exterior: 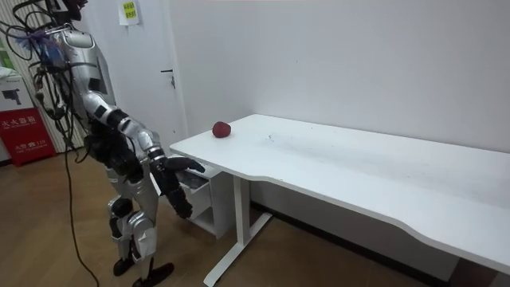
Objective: Put apple and close drawer
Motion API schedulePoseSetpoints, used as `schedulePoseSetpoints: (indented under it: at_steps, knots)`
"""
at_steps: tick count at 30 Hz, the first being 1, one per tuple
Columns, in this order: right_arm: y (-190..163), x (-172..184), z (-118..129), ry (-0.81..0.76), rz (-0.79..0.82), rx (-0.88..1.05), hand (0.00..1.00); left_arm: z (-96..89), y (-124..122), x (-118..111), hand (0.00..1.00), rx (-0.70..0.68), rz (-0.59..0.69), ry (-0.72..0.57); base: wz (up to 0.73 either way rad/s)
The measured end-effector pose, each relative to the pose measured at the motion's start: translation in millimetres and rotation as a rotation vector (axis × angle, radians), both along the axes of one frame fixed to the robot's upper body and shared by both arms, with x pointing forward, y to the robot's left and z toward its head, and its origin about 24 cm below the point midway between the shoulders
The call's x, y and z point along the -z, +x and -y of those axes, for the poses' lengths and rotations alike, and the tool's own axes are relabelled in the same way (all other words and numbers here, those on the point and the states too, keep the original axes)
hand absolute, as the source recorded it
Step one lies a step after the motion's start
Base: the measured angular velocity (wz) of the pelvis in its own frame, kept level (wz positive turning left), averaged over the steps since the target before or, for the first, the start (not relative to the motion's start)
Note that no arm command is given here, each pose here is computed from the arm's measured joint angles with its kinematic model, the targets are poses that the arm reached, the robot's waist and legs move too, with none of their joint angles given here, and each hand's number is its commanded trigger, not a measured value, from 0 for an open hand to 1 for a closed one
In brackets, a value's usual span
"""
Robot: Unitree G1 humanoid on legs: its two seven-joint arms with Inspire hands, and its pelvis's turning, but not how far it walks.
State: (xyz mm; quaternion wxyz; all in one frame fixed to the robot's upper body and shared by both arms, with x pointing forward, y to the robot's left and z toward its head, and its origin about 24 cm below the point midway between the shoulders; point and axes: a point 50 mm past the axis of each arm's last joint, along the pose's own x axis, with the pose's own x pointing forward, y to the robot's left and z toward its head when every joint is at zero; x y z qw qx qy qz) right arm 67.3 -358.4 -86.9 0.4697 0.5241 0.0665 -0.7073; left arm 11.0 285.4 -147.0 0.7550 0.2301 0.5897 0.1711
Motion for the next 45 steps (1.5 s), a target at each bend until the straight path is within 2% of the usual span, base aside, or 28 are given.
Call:
schedulePoseSetpoints:
  at_steps: [7,14,22,26,28,36,45]
  knots:
    - [25.4,-64.7,38.4,-0.212,0.066,0.044,0.00,-2.1,-5.3,-2.3,0.00,0.005,0.002,0.012,0.05]
    - [43.9,-118.1,50.8,-0.496,-0.032,-0.024,0.00,-0.6,-2.8,-2.1,0.00,0.021,0.012,-0.003,0.01]
    - [80.4,-144.4,31.1,-0.870,-0.289,-0.332,0.00,11.1,6.6,2.4,0.00,0.085,0.010,-0.052,-0.07]
    - [91.3,-143.3,22.3,-0.952,-0.342,-0.462,0.00,11.5,6.1,2.6,0.00,0.092,0.004,-0.063,0.00]
    - [103.7,-141.7,11.1,-1.033,-0.383,-0.603,0.00,11.8,4.1,2.8,0.00,0.096,-0.003,-0.063,0.00]
    - [126.8,-138.3,-15.1,-1.150,-0.375,-0.878,0.00,15.2,7.2,3.8,0.00,0.124,-0.005,-0.069,0.00]
    - [137.2,-127.3,-42.0,-1.329,-0.459,-1.208,0.00,18.4,8.5,4.7,0.00,0.154,-0.011,-0.074,0.00]
